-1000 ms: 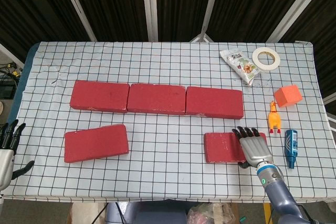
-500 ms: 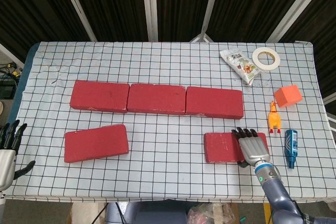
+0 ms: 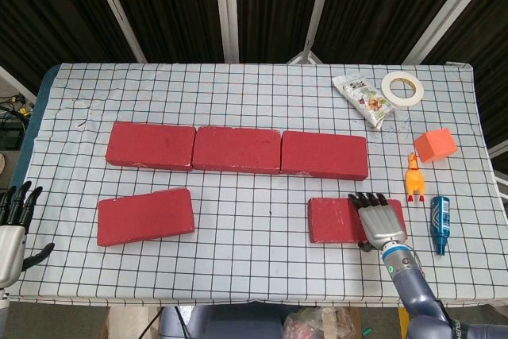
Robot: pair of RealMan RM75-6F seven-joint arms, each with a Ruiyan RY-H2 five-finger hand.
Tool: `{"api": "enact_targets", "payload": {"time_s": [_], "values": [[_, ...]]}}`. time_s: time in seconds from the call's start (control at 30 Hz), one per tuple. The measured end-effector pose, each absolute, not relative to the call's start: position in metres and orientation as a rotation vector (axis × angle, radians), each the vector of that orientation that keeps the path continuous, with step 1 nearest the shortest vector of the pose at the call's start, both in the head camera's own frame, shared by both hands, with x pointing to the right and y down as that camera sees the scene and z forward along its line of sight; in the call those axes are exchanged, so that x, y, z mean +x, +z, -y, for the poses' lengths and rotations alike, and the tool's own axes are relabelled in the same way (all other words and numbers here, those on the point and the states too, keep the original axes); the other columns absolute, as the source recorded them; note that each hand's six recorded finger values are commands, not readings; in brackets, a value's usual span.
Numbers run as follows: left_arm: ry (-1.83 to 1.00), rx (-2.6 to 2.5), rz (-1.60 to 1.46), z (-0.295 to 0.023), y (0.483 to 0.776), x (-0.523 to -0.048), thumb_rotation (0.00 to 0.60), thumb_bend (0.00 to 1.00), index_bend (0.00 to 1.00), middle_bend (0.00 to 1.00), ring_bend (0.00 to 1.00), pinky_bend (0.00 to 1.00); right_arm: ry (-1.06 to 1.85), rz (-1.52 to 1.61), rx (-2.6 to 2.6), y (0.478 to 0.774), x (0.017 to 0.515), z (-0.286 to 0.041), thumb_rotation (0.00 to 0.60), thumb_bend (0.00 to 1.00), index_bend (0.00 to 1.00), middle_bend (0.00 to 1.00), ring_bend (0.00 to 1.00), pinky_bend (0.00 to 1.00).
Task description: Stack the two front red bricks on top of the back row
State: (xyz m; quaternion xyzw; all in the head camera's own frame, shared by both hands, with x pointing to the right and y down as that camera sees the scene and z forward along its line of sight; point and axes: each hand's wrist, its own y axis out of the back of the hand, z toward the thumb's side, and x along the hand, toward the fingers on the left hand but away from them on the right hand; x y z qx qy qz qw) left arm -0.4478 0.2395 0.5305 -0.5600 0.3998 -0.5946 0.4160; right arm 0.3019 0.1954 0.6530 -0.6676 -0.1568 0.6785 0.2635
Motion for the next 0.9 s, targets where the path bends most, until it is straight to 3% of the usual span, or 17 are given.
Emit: {"api": "enact_targets", "payload": {"time_s": [0.27,0.5,0.9], "values": [[-1.495,-1.411,-1.001,-0.240,0.531,-0.448,0.600,0.00,0.06,0.00,0.00,0.09,1.806,0.460,-1.761,0.647,0.298,-0.187,0.600,0.24,0.04,0.22,0.09,0.00],[-1.501,-1.415,-1.002,-0.239,0.532,-0.449,0.600,0.00,0.06,0.00,0.00,0.09,1.792,0.471,-1.726,0.633,0.296,-0.179,0.600,0.24,0.12,0.24,0.09,0.00],[-1.517,-1.404,-1.005,-0.236,0.535,-0.452,0.600,0.00,0.06,0.00,0.00,0.10,1.677,0.557,-1.654,0.571,0.269,-0.124,0.600,0.24,0.18,0.24,0.09,0.00]]}}
